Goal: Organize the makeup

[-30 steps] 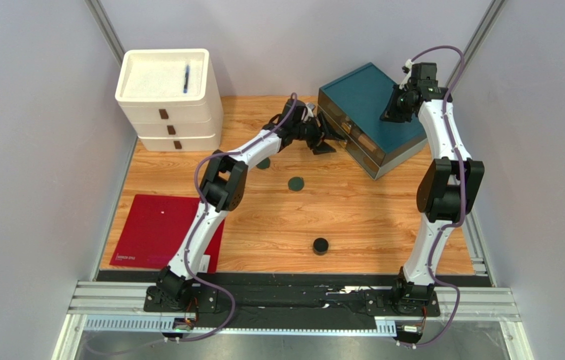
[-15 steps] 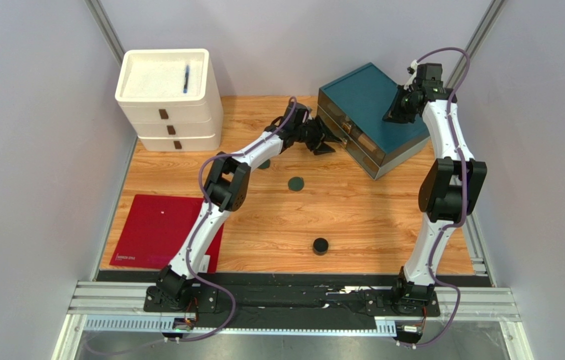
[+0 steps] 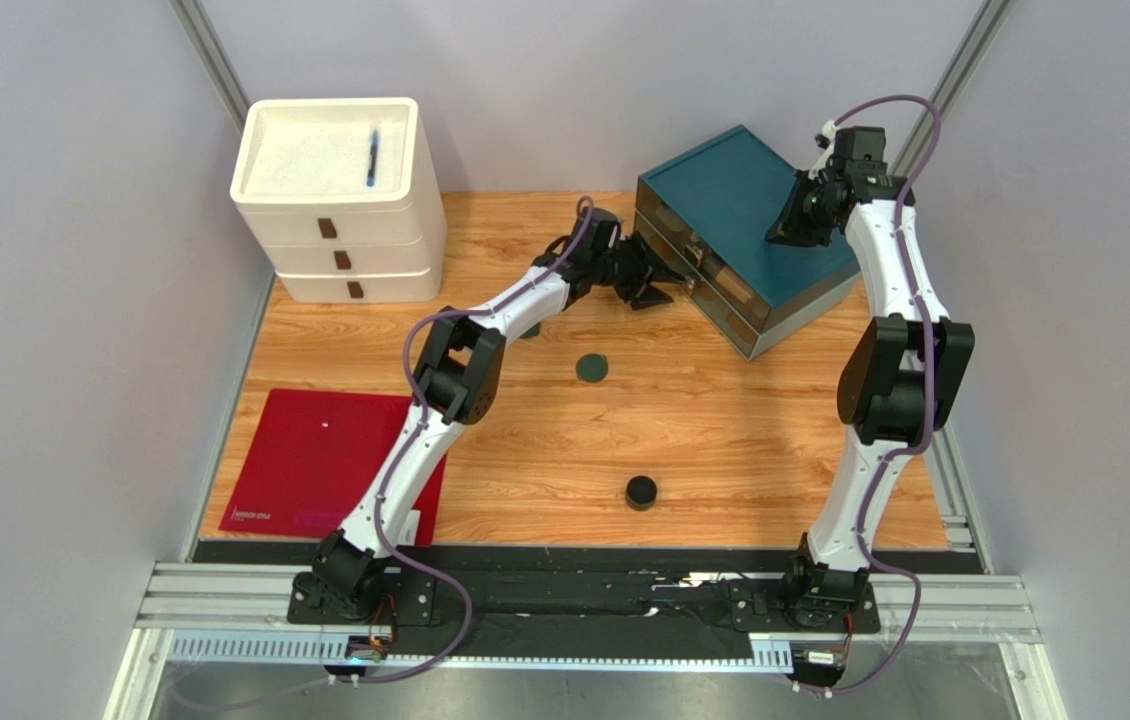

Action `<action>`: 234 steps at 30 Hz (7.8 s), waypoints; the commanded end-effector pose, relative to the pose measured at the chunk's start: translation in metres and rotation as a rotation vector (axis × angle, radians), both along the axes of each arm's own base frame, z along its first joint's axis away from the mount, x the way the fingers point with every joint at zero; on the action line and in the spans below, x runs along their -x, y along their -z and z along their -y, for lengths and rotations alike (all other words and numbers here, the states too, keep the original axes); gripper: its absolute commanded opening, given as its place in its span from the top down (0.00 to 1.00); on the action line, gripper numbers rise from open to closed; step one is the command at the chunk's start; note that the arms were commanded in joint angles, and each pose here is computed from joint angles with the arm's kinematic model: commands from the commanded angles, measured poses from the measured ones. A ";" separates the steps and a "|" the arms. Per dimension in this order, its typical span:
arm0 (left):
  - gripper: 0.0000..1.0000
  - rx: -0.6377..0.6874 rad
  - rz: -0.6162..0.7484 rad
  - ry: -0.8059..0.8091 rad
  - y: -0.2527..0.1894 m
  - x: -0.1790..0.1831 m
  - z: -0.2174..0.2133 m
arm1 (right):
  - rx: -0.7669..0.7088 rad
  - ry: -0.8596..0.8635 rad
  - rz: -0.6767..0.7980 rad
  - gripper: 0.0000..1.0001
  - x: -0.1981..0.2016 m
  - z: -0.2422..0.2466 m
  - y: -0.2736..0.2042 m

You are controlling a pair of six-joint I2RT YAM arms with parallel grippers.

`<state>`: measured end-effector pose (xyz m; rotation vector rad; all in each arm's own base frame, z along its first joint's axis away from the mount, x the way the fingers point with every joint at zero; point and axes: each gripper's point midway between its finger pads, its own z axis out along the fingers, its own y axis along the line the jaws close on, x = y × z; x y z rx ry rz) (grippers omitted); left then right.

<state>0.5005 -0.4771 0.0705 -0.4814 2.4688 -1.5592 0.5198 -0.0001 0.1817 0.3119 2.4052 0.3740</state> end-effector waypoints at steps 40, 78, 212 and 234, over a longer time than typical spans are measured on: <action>0.75 -0.114 -0.124 -0.215 0.002 -0.026 -0.020 | 0.040 0.041 -0.249 1.00 0.042 0.018 0.063; 0.56 -0.006 0.064 -0.134 -0.042 -0.025 0.007 | 0.039 0.041 -0.262 1.00 0.042 0.018 0.070; 0.66 -0.264 0.130 -0.248 -0.012 -0.034 -0.012 | 0.030 0.047 -0.298 1.00 0.051 0.021 0.084; 0.76 -0.523 -0.047 -0.129 0.038 0.009 -0.105 | 0.032 0.051 -0.295 1.00 0.052 0.021 0.081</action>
